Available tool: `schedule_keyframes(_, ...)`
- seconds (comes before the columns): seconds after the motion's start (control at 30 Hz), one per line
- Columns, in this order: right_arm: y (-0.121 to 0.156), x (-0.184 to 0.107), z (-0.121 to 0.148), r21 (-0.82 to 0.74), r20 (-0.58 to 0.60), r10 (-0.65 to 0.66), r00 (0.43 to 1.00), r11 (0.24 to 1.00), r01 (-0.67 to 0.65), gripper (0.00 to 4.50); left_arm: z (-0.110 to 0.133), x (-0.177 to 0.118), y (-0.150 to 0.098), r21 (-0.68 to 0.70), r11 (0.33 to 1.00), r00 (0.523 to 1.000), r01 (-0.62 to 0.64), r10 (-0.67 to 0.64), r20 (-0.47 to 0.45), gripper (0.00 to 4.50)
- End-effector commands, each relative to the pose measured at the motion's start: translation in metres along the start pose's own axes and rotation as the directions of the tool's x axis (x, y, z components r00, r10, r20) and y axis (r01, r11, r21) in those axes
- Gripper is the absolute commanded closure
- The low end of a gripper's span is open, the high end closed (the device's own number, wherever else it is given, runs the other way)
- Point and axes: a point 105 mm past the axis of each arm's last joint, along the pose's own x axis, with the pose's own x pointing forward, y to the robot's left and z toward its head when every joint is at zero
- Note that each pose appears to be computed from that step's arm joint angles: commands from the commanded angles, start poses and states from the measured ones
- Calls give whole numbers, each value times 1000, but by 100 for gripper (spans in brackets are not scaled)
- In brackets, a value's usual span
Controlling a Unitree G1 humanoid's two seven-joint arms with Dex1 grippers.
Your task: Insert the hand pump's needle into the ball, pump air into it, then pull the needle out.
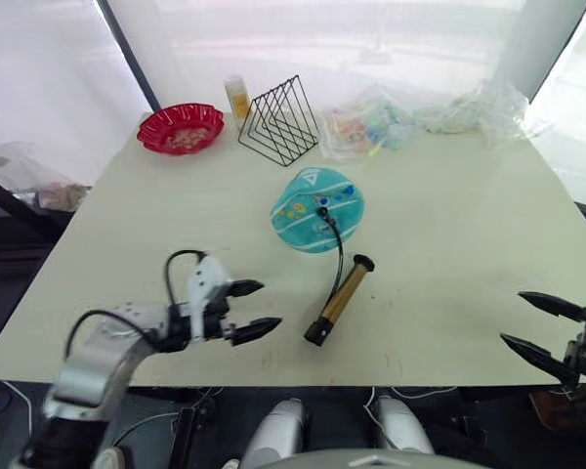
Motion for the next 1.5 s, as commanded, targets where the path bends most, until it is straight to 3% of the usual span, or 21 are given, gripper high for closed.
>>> schedule_keyframes(0.03,5,5,11,-29,25,25,999,999,-25,0,4,11,-7,-18,1000,999,8,-9,-40,7)
schedule_keyframes(0.13,8,13,15,-59,33,45,998,997,-43,0,3,39,-26,-48,995,990,84,-89,-107,7)
schedule_keyframes(0.23,7,17,22,-80,51,44,998,996,-40,0,-3,57,-24,-11,999,984,48,-50,-173,7)
schedule_keyframes(0.4,9,21,25,-88,62,34,997,996,-29,0,-2,73,-30,-20,998,978,53,-56,-203,7)
schedule_keyframes(0.63,12,23,27,-95,69,36,997,995,-30,0,-13,101,-22,103,994,938,-34,67,-341,7)
schedule_keyframes(1.0,13,23,27,-97,68,17,998,995,-11,0,-27,102,-9,187,976,896,-115,183,-404,7)
schedule_keyframes(1.27,12,27,26,-105,73,16,997,994,-8,0,-28,99,-8,159,981,906,-108,163,-391,7)
schedule_keyframes(1.3,11,28,26,-106,73,16,997,994,-8,0,-25,99,-7,155,982,912,-109,161,-376,58)
schedule_keyframes(1.33,11,28,25,-107,73,15,997,994,-8,0,-23,100,-7,154,982,917,-109,159,-366,72)
schedule_keyframes(1.37,11,28,25,-107,73,15,997,994,-7,0,-22,100,-7,157,982,918,-109,160,-362,126)
schedule_keyframes(1.5,11,27,25,-107,70,13,997,994,-5,0,-25,97,-4,167,980,914,-109,165,-370,256)
